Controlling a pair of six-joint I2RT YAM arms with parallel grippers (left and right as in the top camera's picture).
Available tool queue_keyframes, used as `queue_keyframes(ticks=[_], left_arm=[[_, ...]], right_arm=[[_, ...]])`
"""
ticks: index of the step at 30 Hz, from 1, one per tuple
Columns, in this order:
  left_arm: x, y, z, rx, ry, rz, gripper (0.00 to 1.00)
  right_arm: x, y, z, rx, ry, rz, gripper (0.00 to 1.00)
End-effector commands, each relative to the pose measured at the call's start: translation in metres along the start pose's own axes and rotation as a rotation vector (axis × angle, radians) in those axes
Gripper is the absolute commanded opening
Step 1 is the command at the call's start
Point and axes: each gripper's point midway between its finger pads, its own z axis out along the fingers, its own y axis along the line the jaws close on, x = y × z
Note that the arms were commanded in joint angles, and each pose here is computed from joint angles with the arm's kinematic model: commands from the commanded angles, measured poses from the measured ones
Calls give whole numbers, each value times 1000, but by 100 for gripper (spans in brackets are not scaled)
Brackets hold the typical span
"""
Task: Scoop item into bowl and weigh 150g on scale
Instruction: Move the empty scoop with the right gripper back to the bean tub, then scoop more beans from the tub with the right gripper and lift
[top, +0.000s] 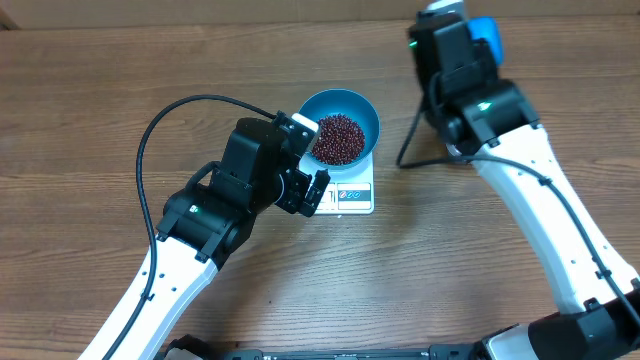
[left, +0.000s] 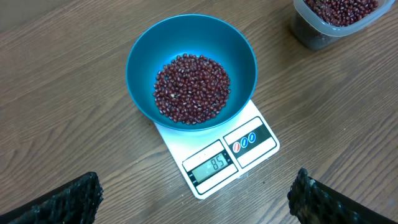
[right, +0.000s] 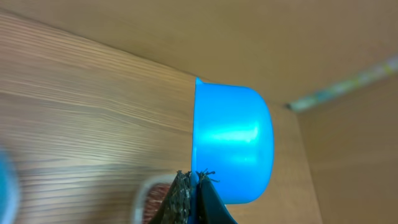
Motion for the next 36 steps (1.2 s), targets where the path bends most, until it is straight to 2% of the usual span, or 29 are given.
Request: queue_keyframes(ticks=[1, 5, 11, 25, 36], left_arm=[[2, -1, 1, 11, 5, -17, 100], [2, -1, 1, 11, 5, -17, 99], [0, -1, 1, 11, -2, -17, 100], [0, -1, 1, 11, -3, -17, 100], [0, -1, 1, 11, -2, -17, 100]], right_arm=[[4, -56, 5, 110, 24, 120, 4], [28, -80, 21, 136, 109, 154, 4], [63, -83, 44, 79, 236, 171, 4], [120, -22, 99, -41, 451, 93, 4], [126, -1, 103, -129, 480, 121, 4]])
